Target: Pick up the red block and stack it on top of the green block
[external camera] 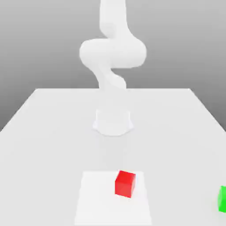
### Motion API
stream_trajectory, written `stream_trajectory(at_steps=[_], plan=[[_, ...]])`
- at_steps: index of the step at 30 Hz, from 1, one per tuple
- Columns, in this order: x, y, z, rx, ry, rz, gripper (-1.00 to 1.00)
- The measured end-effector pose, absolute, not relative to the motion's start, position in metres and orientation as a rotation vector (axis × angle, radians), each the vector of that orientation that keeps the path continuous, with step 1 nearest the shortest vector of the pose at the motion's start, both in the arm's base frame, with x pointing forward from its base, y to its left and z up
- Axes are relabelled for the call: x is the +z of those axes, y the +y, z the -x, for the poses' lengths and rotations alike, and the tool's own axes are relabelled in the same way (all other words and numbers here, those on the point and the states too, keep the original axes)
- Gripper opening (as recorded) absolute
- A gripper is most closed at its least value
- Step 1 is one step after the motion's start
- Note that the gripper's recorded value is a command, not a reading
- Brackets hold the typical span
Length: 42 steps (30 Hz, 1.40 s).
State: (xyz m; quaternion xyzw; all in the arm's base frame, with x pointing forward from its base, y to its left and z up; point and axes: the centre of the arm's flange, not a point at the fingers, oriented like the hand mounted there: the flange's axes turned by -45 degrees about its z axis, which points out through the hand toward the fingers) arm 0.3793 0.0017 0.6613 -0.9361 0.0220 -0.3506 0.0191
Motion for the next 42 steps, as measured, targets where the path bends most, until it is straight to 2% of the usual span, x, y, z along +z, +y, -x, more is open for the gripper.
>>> stream_trajectory(at_steps=[4,9,13,18,21,25,26,33,39,42], plan=[[0.562,0.009,-0.424,-0.843,0.16,2.938,0.0],[0.44,0.022,-0.445,-0.559,0.274,2.982,0.0],[0.346,0.031,-0.437,-0.343,0.367,3.022,0.0],[0.241,0.037,-0.4,-0.083,0.488,3.078,0.0],[0.199,0.037,-0.387,-0.012,0.523,3.096,0.0],[0.158,0.037,-0.385,-0.001,0.527,3.097,0.0],[0.149,0.037,-0.384,-0.001,0.528,3.097,-1.0],[0.147,0.037,-0.384,-0.003,0.528,3.097,-1.0],[0.2,0.037,-0.384,-0.003,0.527,3.098,-1.0],[0.214,0.078,-0.401,-0.005,0.328,3.131,-1.0]])
